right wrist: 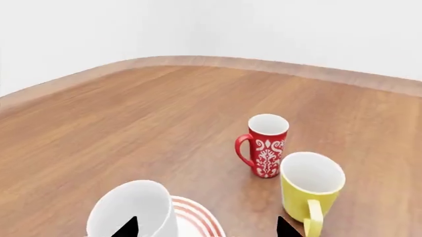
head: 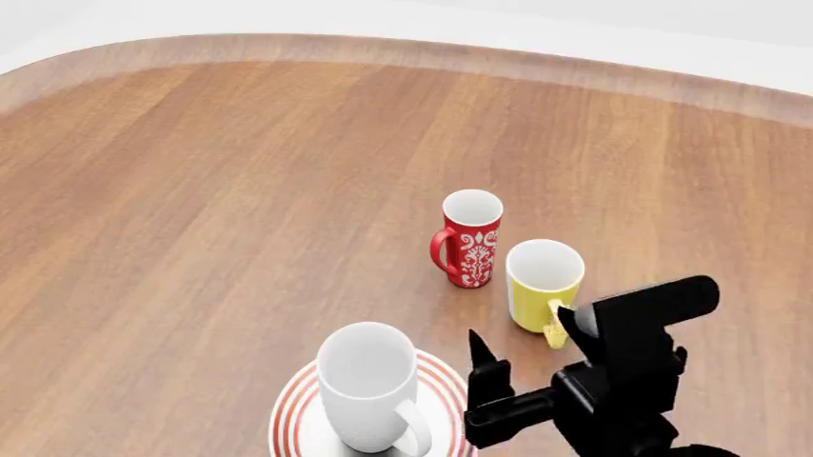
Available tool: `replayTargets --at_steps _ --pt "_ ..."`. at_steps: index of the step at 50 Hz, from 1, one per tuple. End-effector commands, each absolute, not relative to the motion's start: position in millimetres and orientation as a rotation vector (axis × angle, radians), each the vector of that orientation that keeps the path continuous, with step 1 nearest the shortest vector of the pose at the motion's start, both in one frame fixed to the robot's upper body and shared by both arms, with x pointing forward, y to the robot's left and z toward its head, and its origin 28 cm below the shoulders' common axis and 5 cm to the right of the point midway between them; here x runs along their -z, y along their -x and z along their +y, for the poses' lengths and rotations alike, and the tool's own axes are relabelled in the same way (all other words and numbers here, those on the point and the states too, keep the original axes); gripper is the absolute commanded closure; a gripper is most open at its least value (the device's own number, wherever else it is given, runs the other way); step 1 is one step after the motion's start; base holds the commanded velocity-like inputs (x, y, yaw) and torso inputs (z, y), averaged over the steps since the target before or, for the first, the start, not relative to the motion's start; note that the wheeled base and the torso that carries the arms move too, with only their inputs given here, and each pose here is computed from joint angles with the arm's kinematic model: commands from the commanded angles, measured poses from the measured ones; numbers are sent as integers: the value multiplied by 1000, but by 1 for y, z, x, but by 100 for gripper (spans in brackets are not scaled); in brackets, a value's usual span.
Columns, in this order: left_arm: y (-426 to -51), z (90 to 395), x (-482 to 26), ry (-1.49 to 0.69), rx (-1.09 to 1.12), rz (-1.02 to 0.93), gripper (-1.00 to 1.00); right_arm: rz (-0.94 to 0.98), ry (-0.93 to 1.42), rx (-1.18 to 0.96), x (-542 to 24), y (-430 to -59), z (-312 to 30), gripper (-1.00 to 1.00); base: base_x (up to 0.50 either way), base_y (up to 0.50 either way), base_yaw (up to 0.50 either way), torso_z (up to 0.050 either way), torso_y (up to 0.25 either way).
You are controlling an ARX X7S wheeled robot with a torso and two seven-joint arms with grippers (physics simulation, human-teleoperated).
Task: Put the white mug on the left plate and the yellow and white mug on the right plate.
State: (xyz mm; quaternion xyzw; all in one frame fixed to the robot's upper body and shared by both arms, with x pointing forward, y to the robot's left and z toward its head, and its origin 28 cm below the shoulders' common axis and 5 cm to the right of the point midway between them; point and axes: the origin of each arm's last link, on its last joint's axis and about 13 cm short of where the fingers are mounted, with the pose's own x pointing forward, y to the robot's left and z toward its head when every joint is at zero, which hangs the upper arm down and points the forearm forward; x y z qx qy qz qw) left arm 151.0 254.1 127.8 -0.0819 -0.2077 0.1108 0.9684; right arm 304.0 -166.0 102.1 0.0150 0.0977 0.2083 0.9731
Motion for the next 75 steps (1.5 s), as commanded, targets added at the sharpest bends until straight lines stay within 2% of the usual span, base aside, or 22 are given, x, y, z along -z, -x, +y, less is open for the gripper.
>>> replayTargets --at_steps 1,5,17,25,31,47,51,58,71,75 --pt "-151 253 -128 172 -217 -423 -100 90 -116 -273 -118 -324 -162 -100 0 0 0 0 0" --pt "-153 252 -128 171 -216 -418 -100 83 -150 -242 -121 -335 -159 -100 0 0 0 0 0" --pt "-149 251 -130 180 -201 -426 -100 116 -60 -70 -112 -369 -159 -100 0 0 0 0 0" --pt "-150 249 -131 182 -201 -426 -100 218 -18 -15 -100 -390 -162 -100 0 0 0 0 0" --pt "-148 248 -130 184 -191 -423 -100 327 13 -27 -88 -392 -161 -100 0 0 0 0 0" --pt "-148 248 -130 184 -191 -423 -100 327 13 -27 -88 -392 -161 -100 0 0 0 0 0" --pt "-151 251 -130 169 -188 -438 -100 261 71 2 -103 -402 -155 -100 0 0 0 0 0" --pt "-150 254 -132 240 -175 -453 -100 292 52 -18 -114 -406 -152 -100 0 0 0 0 0" --pt "-147 249 -129 148 -160 -472 -100 334 39 2 -131 -411 -147 -100 0 0 0 0 -51" --pt "-146 249 -130 183 -157 -472 -100 337 35 10 -136 -412 -147 -100 0 0 0 0 -154"
